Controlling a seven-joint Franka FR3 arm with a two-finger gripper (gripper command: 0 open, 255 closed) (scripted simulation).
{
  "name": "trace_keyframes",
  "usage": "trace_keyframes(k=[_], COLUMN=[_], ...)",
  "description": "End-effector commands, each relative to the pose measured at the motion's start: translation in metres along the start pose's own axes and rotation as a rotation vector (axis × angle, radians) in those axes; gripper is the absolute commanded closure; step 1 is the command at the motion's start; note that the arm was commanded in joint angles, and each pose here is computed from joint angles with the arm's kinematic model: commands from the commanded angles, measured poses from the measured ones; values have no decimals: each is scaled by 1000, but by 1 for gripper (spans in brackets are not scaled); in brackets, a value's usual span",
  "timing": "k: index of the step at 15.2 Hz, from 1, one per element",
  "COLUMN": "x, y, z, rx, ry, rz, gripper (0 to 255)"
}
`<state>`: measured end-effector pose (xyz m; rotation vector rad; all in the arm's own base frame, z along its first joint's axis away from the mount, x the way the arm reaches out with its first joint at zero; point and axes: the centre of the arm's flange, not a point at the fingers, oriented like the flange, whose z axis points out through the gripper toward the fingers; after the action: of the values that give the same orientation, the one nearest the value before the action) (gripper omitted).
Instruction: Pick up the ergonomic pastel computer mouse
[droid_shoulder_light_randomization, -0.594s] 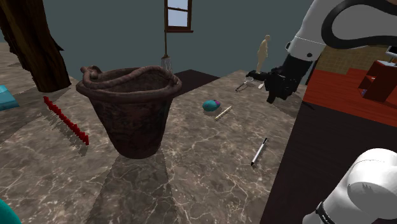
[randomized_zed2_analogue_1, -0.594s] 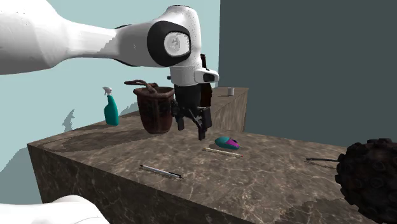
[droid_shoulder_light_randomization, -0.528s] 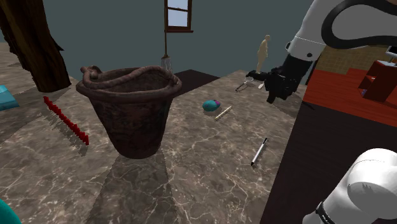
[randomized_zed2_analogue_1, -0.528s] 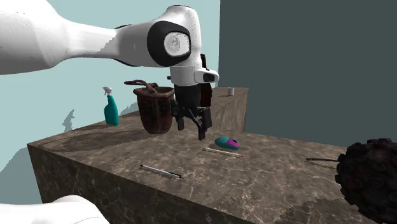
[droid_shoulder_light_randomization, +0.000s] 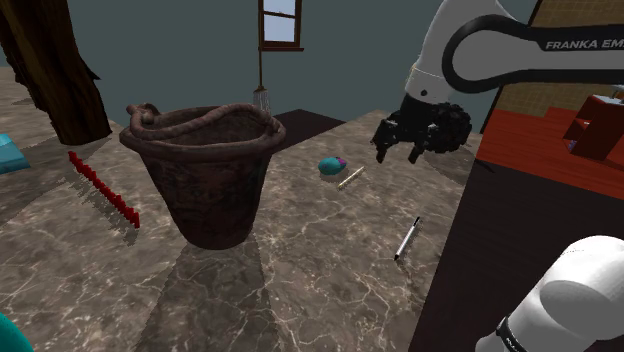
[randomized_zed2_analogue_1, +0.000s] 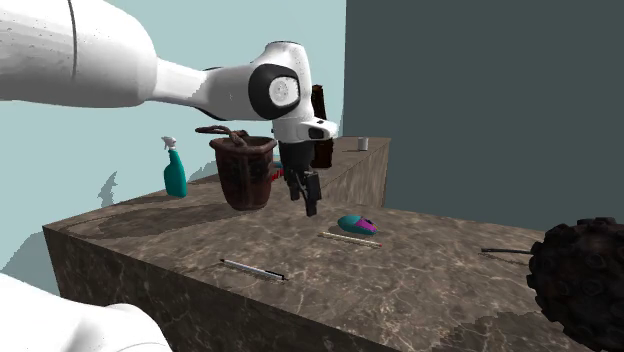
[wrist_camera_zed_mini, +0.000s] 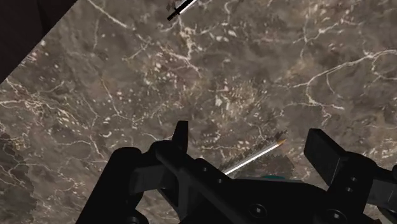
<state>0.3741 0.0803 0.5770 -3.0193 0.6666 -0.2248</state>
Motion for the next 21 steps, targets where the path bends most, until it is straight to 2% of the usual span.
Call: trace_keyframes(k=[1,9,17,21], x=[10,83,177,178], y=[-23,-88,-115,-115], z=[15,62,107,125], rx=[-8,-45,-83,-85], ry=[6,30,55,56], rz=[113,529,946,961], gripper=[0,0,0,0])
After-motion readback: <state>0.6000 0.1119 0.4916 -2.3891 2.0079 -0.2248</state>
